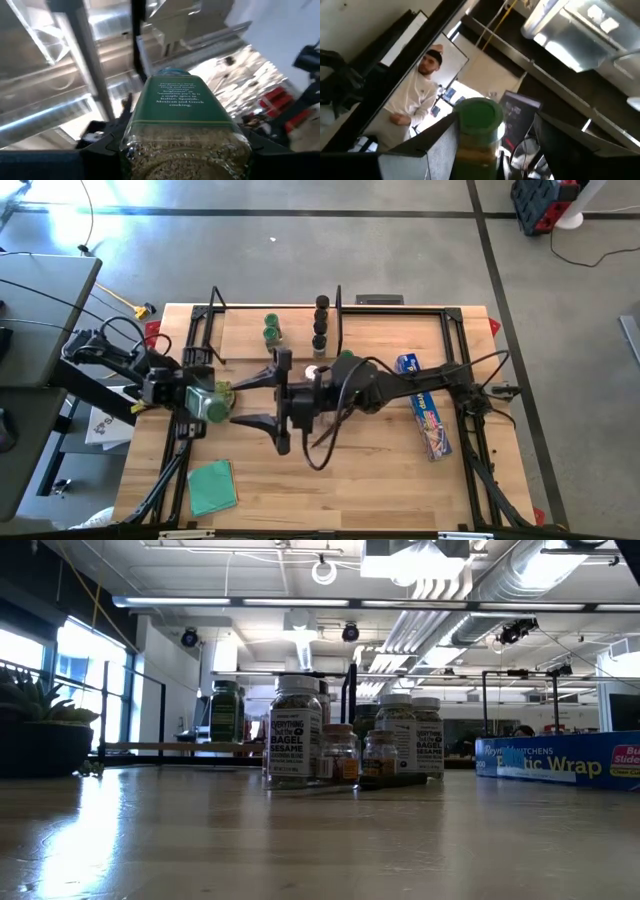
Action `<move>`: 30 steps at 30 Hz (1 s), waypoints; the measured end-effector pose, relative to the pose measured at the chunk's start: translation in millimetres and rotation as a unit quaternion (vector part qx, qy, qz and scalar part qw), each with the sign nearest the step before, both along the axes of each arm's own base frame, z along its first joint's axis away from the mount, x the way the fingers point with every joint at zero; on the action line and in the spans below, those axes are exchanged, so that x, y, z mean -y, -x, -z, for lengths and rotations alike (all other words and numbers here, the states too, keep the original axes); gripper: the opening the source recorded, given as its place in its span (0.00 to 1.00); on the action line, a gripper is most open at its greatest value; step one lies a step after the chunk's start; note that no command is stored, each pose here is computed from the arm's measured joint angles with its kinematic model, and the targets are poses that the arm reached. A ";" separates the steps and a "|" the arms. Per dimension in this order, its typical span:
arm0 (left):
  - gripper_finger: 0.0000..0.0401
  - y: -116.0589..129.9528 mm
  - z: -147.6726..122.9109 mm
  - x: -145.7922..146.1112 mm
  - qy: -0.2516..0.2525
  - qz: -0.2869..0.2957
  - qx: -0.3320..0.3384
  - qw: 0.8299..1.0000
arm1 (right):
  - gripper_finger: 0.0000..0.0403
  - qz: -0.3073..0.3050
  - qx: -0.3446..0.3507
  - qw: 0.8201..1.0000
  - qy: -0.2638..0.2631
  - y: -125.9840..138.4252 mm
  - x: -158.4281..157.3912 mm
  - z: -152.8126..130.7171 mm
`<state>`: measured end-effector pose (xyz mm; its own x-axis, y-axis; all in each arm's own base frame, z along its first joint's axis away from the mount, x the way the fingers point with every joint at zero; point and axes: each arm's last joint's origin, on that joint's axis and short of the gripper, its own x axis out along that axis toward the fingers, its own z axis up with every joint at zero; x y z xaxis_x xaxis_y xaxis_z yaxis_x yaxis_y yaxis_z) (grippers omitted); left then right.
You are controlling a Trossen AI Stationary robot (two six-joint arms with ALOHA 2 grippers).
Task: Shelf spices
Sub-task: Put the green lid seasoning bottle on the shelf
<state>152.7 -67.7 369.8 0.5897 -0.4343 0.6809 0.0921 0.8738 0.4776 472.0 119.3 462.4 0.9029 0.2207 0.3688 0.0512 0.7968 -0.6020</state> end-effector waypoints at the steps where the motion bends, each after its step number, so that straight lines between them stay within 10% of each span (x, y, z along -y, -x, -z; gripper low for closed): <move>1: 0.47 -2.0 0.5 0.1 -0.001 0.009 0.003 1.000 | 0.62 -0.001 0.003 1.000 0.004 -2.9 -0.4 3.3; 30: 0.47 -22.8 9.3 -9.1 -0.003 -0.010 -0.022 1.000 | 0.50 -0.027 -0.001 0.999 -0.028 -15.3 10.7 14.5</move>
